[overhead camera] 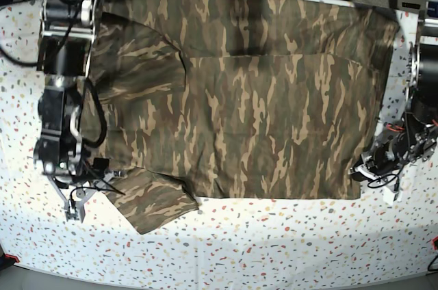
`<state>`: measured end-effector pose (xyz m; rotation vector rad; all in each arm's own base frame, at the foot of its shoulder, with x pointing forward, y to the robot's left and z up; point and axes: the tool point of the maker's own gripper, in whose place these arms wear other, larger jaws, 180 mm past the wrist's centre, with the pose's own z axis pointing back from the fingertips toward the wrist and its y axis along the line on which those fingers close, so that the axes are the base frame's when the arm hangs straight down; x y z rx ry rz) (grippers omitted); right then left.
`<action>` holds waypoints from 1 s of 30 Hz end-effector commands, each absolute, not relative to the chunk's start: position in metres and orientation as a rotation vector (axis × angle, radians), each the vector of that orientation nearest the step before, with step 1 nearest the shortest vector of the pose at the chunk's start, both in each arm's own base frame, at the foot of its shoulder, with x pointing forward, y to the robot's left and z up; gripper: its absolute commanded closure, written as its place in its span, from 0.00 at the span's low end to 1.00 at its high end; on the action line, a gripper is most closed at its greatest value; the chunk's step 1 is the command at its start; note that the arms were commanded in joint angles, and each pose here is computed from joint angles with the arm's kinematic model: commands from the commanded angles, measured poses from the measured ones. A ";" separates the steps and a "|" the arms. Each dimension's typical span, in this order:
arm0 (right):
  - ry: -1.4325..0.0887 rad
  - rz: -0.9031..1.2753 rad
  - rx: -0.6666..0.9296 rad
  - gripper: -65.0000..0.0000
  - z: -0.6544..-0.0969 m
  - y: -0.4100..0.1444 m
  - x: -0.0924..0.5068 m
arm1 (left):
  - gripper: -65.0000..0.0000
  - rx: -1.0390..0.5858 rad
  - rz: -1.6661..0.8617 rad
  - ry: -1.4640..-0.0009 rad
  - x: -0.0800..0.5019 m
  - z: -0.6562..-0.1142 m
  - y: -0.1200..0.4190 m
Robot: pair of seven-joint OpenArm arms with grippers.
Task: Fold the T-shirt properly
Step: 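Lower the held edge toward the hem with both grippers, then lay the folded edge down along the hem and release both grippers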
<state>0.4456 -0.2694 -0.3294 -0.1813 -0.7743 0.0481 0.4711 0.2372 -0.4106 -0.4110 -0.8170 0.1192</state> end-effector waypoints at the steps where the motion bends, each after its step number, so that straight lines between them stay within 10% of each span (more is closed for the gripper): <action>1: -0.810 0.035 -0.186 0.56 -0.311 -0.282 0.461 | 1.00 -0.416 0.117 -0.891 0.490 -0.385 0.243; 24: -0.695 0.020 -0.045 0.57 -0.374 -0.326 0.471 | 1.00 -0.416 0.123 -0.916 0.493 -0.382 0.244; 30: -0.673 0.020 -0.046 0.91 -0.382 -0.327 0.464 | 1.00 -0.416 0.123 -0.916 0.493 -0.381 0.244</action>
